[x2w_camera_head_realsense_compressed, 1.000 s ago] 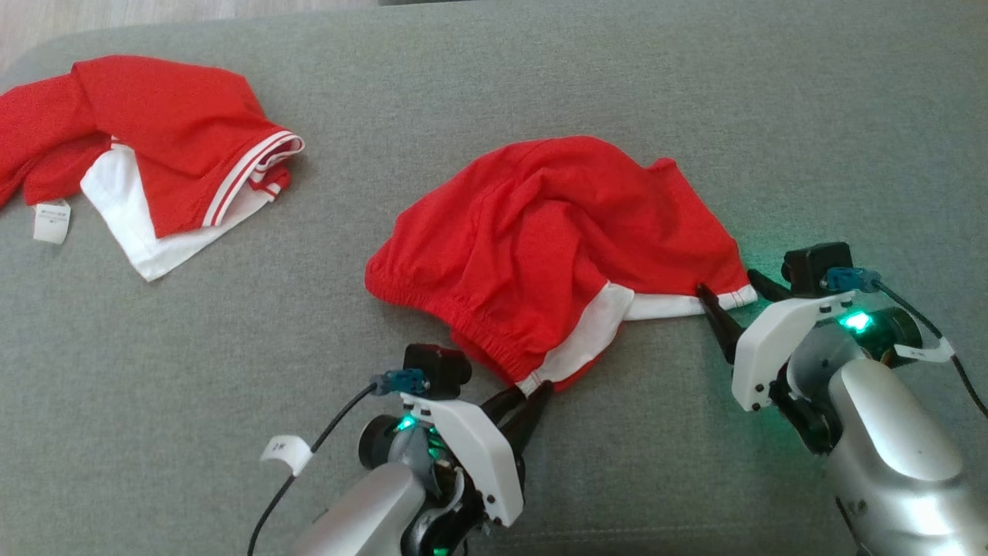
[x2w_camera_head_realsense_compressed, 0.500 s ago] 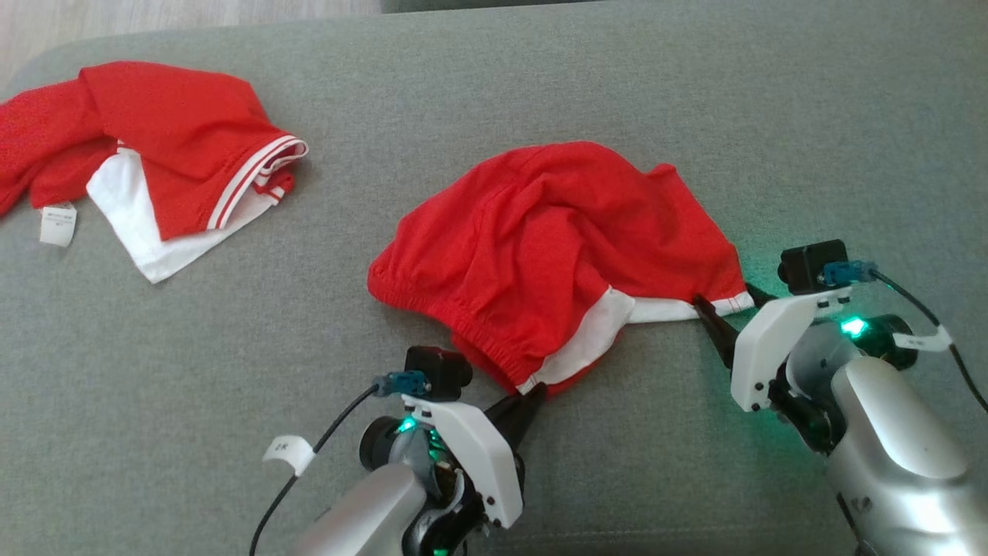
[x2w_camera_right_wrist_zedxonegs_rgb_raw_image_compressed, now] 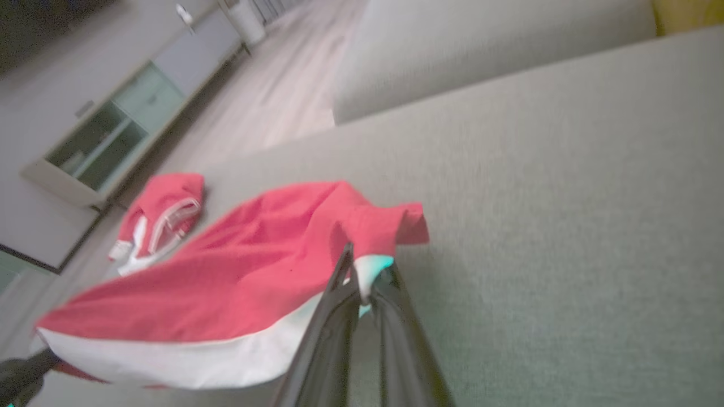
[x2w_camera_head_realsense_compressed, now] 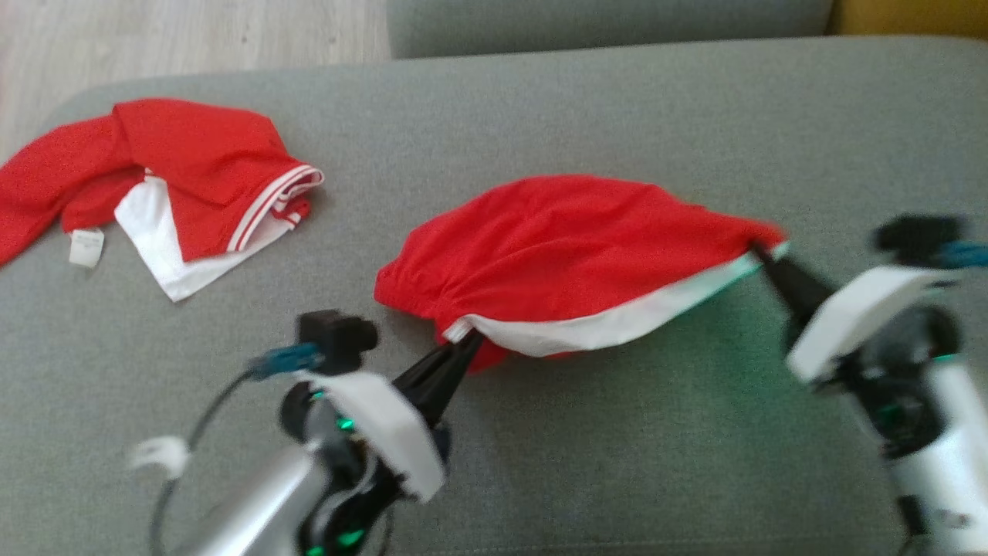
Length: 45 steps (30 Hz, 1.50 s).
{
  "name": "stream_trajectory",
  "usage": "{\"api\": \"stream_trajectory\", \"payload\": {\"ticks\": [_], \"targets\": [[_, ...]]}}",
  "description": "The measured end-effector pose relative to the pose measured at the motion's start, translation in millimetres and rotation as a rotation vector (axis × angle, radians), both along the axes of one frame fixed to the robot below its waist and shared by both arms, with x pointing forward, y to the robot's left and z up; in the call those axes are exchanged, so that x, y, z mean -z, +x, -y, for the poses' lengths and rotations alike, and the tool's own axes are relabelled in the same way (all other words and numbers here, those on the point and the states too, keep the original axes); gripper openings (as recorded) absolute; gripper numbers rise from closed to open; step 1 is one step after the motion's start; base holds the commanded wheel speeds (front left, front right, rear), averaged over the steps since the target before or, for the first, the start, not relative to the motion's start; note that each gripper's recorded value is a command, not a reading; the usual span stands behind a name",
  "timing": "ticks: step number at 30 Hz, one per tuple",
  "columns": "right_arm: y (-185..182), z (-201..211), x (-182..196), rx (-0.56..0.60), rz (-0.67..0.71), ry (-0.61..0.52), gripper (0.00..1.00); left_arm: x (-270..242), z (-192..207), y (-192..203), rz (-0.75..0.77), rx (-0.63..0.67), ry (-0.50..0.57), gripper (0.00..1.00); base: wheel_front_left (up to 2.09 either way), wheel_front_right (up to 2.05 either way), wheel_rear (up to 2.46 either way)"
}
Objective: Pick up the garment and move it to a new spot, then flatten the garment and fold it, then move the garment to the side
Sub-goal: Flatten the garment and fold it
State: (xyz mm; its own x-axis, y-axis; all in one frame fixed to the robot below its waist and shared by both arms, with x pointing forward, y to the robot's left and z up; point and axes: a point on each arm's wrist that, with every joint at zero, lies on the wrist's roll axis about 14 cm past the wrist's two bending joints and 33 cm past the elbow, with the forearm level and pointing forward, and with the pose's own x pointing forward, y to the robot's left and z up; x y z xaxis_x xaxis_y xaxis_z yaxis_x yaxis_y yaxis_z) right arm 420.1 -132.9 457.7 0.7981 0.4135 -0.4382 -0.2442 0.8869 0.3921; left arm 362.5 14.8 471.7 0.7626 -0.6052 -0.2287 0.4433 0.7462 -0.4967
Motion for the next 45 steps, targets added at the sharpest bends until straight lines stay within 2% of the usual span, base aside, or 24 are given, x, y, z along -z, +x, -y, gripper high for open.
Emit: {"api": "stream_trajectory", "payload": {"ticks": [3, 9, 13, 16, 20, 24, 27, 28, 31, 35, 38, 40, 42, 45], "targets": [[-0.7, 10.7, -48.7, 0.032, 0.105, 0.114, 0.00, -30.0, -12.4, -14.5, 0.038, 0.023, -0.030, 0.00, 0.00, 0.00, 0.00], [-26.7, 30.0, -120.6, 0.064, 0.268, 0.277, 0.00, -116.8, -24.3, -35.9, 0.182, 0.101, -0.121, 0.00, 0.00, 0.00, 0.00], [-37.4, 51.9, -162.6, 0.101, 0.378, 0.311, 0.00, -158.6, -28.1, -45.2, 0.243, 0.142, -0.146, 0.00, 0.00, 0.00, 0.00], [-42.4, 58.0, -180.9, 0.101, 0.418, 0.305, 0.00, -176.6, -24.5, -48.0, 0.257, 0.197, -0.149, 0.00, 0.00, 0.00, 0.00], [-29.3, 61.3, -200.7, 0.096, 0.456, 0.275, 0.00, -211.7, -17.5, -32.8, 0.344, 0.264, -0.130, 0.00, 0.00, 0.00, 0.00], [5.0, 54.3, -212.0, 0.089, 0.464, 0.218, 0.00, -224.0, -16.1, 5.9, 0.372, 0.265, -0.068, 0.00, 0.00, 0.00, 0.00], [39.6, 45.5, -196.3, 0.104, 0.405, 0.189, 0.00, -214.9, -15.6, 49.5, 0.340, 0.230, -0.018, 0.00, 0.00, 0.00, 0.00], [39.6, 45.5, -196.3, 0.104, 0.405, 0.189, 0.00, -214.9, -15.6, 49.5, 0.340, 0.230, -0.018, 0.00, 0.00, 0.00, 0.00], [78.4, 37.0, -183.1, 0.134, 0.374, 0.180, 0.00, -203.0, -16.3, 104.3, 0.314, 0.153, 0.038, 0.00, 0.00, 0.00, 0.00], [132.6, 32.2, -195.9, 0.202, 0.466, 0.196, 0.00, -184.9, -20.5, 174.4, 0.291, 0.019, 0.079, 0.00, 0.00, 0.00, 0.00], [165.2, 37.1, -219.4, 0.267, 0.590, 0.220, 0.00, -179.3, -22.2, 211.8, 0.355, -0.060, 0.108, 0.00, 0.00, 0.00, 0.00], [179.1, 35.0, -234.1, 0.291, 0.678, 0.251, 0.00, -184.8, -23.1, 232.0, 0.431, -0.119, 0.096, 0.00, 0.00, 0.00, 0.00], [186.0, 30.9, -242.0, 0.307, 0.751, 0.274, 0.00, -184.4, -23.9, 245.9, 0.506, -0.147, 0.132, 0.00, 0.00, 0.00, 0.00], [188.8, 24.1, -222.2, 0.307, 0.730, 0.279, 0.00, -164.7, -22.1, 254.0, 0.542, -0.155, 0.164, 0.00, 0.00, 0.00, 0.00]]}}
